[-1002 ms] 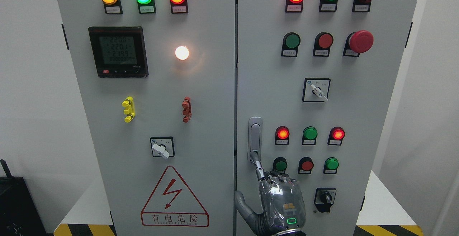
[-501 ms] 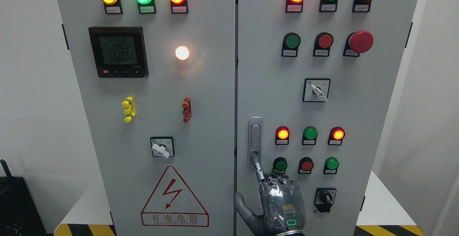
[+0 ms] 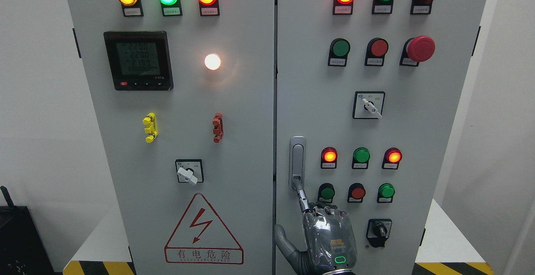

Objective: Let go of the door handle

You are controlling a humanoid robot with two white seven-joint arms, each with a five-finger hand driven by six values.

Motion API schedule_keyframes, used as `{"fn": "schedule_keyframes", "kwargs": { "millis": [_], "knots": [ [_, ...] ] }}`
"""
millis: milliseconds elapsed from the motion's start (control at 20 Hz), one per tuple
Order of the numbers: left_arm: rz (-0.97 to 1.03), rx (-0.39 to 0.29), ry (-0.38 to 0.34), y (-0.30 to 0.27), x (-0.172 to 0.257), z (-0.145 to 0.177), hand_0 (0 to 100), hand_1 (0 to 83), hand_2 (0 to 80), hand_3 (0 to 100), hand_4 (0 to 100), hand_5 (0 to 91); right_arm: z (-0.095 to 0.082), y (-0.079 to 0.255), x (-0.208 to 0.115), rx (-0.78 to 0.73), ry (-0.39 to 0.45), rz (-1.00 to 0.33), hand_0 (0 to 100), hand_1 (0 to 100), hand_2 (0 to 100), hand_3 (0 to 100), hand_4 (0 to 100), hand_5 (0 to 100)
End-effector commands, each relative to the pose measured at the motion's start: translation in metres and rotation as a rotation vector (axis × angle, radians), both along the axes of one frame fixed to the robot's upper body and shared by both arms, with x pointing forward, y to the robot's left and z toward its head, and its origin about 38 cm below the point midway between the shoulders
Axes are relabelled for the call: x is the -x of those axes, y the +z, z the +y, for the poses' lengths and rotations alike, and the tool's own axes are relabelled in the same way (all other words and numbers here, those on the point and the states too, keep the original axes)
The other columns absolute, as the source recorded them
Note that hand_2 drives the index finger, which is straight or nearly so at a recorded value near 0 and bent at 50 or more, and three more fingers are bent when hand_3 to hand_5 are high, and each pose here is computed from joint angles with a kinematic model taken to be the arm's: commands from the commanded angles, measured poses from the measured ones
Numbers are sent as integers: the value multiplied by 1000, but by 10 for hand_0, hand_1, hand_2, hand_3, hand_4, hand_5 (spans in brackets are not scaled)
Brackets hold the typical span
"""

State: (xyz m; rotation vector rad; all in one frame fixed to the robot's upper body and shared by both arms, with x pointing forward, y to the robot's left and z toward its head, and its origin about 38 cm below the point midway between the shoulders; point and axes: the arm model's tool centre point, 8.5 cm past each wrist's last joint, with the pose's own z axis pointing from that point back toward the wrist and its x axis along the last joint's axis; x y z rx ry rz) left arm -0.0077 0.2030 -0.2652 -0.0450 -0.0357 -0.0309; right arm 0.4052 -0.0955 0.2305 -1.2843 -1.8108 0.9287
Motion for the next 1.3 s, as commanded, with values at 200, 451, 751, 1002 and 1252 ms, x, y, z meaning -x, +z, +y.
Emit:
{"fn": "schedule_keyframes", "kwargs": {
  "millis": [200, 451, 751, 1002, 1252],
  "knots": [
    [-1, 0, 0, 0, 0, 0, 0, 0, 47, 106, 3, 0, 0, -7, 0, 4, -2, 20, 379, 231, 21, 794, 738, 689],
    [1, 0, 0, 0, 0, 0, 0, 0, 47, 106, 3, 0, -1, -10, 1, 5, -3, 27, 379, 231, 22, 795, 740, 689],
    [-1, 0, 0, 0, 0, 0, 0, 0, 48, 106, 3, 0, -1, -11, 1, 5, -3, 30, 380, 230, 24, 796, 742, 689],
    [1, 0, 0, 0, 0, 0, 0, 0, 48, 106, 4, 0, -1, -12, 1, 5, -3, 32, 380, 230, 25, 796, 742, 689],
    [1, 0, 0, 0, 0, 0, 0, 0, 48, 107, 3, 0, -1, -13, 2, 5, -4, 35, 381, 230, 25, 796, 742, 689]
  ]
}}
